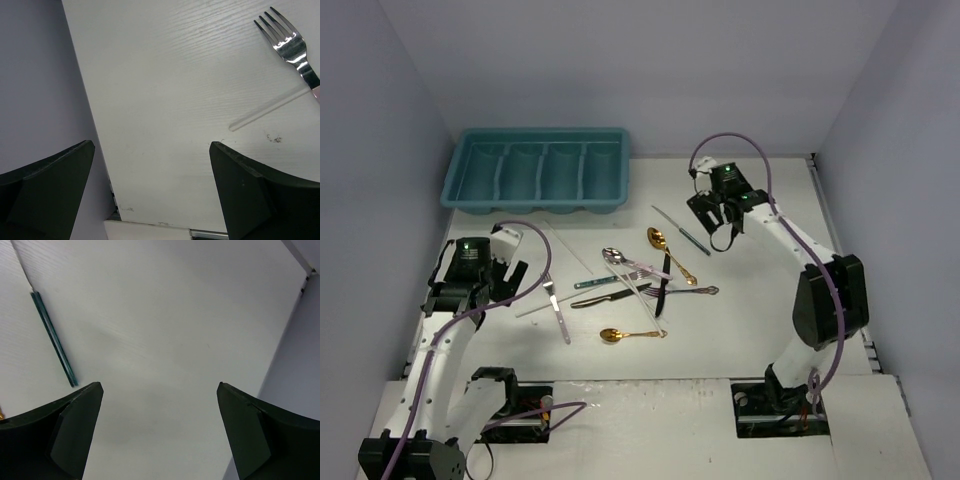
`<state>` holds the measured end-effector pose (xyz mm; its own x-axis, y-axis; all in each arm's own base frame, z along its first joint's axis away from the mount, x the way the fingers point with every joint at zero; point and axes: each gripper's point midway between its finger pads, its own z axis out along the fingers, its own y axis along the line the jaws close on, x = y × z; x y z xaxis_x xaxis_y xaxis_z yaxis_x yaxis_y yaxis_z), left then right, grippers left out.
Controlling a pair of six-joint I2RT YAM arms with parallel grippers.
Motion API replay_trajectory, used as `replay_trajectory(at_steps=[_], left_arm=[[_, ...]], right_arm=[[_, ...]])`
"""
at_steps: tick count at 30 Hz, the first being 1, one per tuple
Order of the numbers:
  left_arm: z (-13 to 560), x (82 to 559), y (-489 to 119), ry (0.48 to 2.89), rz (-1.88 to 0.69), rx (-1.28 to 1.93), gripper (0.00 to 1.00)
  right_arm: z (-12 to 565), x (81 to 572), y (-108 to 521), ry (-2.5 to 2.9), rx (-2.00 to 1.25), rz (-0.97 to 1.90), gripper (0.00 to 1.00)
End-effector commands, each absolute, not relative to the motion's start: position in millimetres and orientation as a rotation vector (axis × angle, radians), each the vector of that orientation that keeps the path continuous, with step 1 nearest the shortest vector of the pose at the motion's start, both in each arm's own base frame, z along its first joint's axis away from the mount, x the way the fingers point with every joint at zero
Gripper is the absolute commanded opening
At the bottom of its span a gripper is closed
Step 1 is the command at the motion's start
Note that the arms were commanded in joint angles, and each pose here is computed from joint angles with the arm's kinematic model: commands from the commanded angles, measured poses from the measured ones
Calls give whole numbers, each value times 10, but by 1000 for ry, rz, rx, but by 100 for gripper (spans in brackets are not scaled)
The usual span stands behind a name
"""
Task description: Sort the eating utensils into containers
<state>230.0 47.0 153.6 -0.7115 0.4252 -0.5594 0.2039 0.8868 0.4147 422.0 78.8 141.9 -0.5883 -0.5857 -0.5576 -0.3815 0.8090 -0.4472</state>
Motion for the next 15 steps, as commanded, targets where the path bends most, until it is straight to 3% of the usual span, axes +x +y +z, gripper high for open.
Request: replay_trajectory(at_steps=[1, 15], left_arm=[[1829, 2470, 529, 2301, 468, 372, 97], [1844, 2459, 506, 2284, 450, 356, 97]], right_arm=[[1178, 4312, 1124, 2330, -787, -354, 94], [389, 4266, 1566, 2528, -958, -206, 57]])
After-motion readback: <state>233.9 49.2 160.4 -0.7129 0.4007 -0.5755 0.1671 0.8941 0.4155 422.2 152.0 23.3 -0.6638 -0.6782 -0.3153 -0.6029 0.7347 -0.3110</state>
